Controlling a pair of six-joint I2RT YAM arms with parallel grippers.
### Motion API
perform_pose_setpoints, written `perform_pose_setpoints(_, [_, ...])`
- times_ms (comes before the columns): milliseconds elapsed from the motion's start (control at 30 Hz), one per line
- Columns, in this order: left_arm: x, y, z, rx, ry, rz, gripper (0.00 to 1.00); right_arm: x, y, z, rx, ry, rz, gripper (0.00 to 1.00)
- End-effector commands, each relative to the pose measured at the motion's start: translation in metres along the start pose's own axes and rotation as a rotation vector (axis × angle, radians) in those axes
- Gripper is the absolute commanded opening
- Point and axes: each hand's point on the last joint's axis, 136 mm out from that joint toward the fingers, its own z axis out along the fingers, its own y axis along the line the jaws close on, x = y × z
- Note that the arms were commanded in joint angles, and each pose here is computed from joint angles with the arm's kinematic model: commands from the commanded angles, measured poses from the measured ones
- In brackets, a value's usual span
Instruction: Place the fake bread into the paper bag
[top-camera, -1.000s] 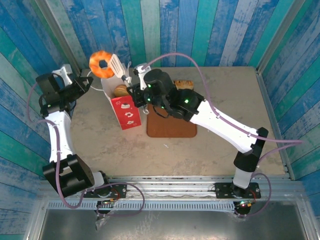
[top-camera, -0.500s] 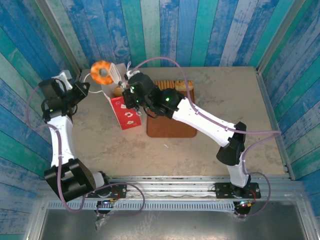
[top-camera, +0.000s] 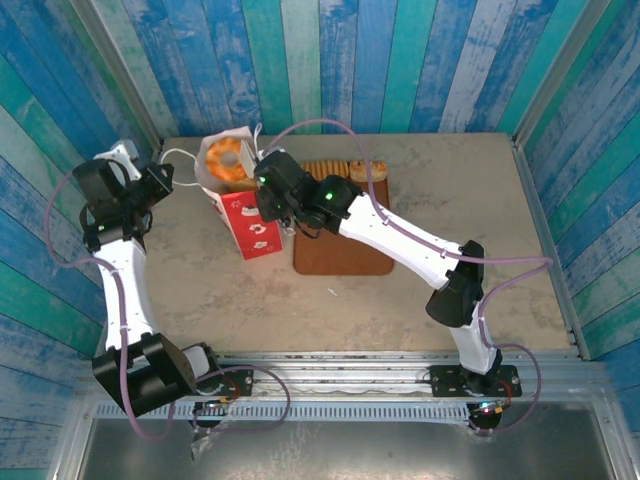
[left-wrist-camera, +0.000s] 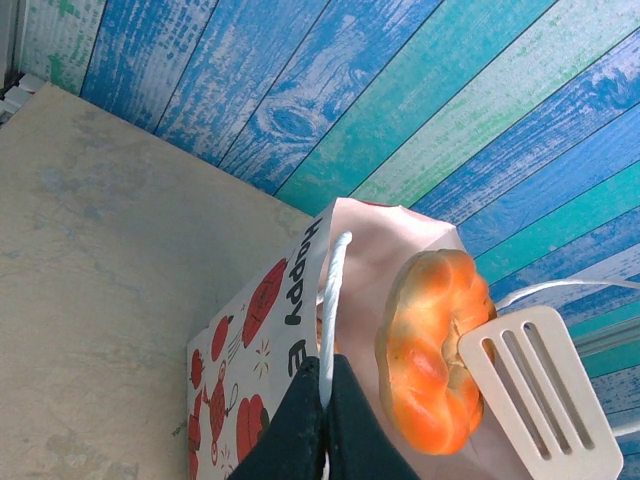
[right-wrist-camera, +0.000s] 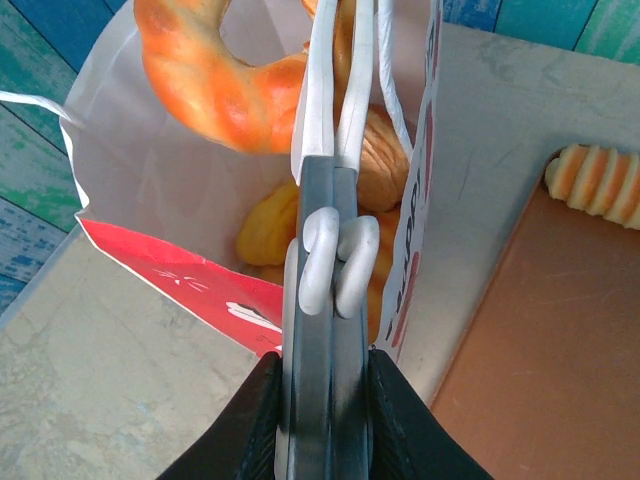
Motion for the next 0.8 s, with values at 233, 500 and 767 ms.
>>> perform_pose_setpoints(233, [-0.002,-0.006,-0.008,0.007,-0.02,0.02,0.02,-0.019,-0.005,-0.026,0.006,-0.056,0.001,0.32])
perform_pose_setpoints(500, [-0.003,-0.007,-0.007,0.016,-0.017,0.017,0.02,-0.026,-0.006,-0.035,-0.001,-0.079,0.003,0.4])
perform_pose_setpoints(767, [-0.002,-0.011,-0.006,0.041,-0.012,0.013,0.08,-0.033,0.002,-0.043,-0.044,-0.101,0.009,0.4])
